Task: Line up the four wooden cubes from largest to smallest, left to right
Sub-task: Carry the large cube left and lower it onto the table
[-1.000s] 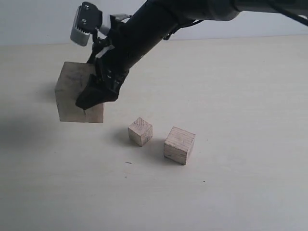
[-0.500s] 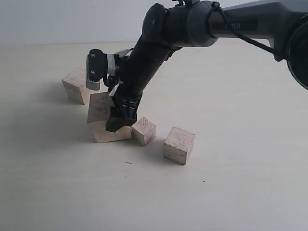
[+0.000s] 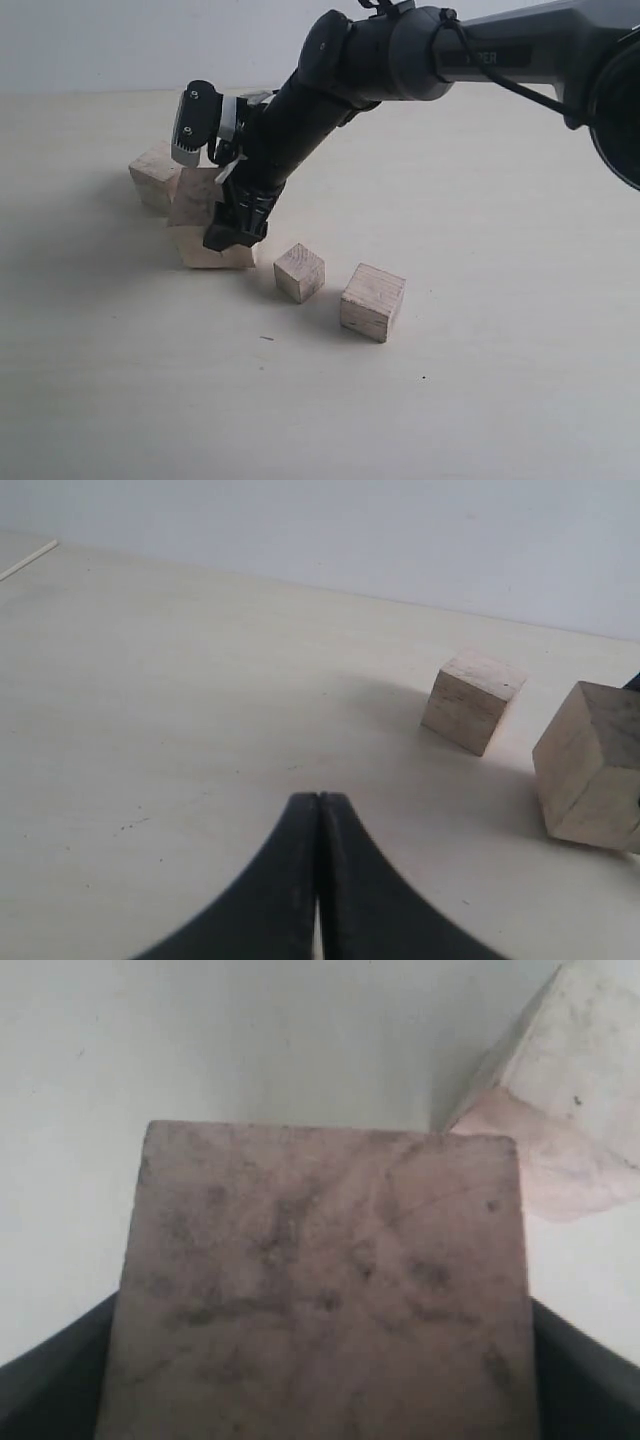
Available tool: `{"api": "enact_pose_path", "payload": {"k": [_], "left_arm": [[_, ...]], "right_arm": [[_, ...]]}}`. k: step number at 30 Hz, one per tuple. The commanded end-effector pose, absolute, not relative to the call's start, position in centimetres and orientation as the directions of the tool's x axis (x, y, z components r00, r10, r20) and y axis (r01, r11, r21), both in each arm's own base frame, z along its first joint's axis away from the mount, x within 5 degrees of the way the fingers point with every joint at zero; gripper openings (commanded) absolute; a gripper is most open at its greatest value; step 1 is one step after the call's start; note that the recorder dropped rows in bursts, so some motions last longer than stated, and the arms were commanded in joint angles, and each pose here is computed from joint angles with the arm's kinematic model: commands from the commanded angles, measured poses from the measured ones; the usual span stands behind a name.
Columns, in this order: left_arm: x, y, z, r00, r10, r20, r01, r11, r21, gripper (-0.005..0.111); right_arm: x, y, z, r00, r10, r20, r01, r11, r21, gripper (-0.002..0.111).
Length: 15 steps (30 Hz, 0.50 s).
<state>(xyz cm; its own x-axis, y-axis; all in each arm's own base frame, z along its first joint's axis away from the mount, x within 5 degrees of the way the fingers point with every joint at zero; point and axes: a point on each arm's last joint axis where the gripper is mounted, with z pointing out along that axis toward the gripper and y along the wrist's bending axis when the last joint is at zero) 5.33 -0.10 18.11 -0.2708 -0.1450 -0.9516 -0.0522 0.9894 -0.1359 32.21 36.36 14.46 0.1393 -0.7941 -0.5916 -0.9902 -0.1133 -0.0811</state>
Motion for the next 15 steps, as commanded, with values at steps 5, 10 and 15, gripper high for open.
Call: {"api": "enact_pose_path", "payload": {"k": [5, 10, 15], "left_arm": [[5.33, -0.12, 18.13, -0.259, -0.144, -0.955, -0.046, 0.990, -0.136, 0.000], [5.33, -0.12, 18.13, -0.259, -0.144, -0.955, -0.046, 0.990, -0.136, 0.000], [5.33, -0.12, 18.13, -0.259, -0.144, -0.955, -0.046, 0.990, -0.136, 0.000]], "right_arm": [[32.32, 36.39, 13.39, 0.187, -0.789, -0.586, -0.982, -0.170, -0.084, 0.000], [32.32, 36.39, 13.39, 0.187, -0.789, -0.586, -0.982, -0.170, -0.084, 0.000], [32.32, 36.38, 13.37, 0.199, -0.788, -0.583, -0.979, -0.180, -0.091, 0.000]]}}
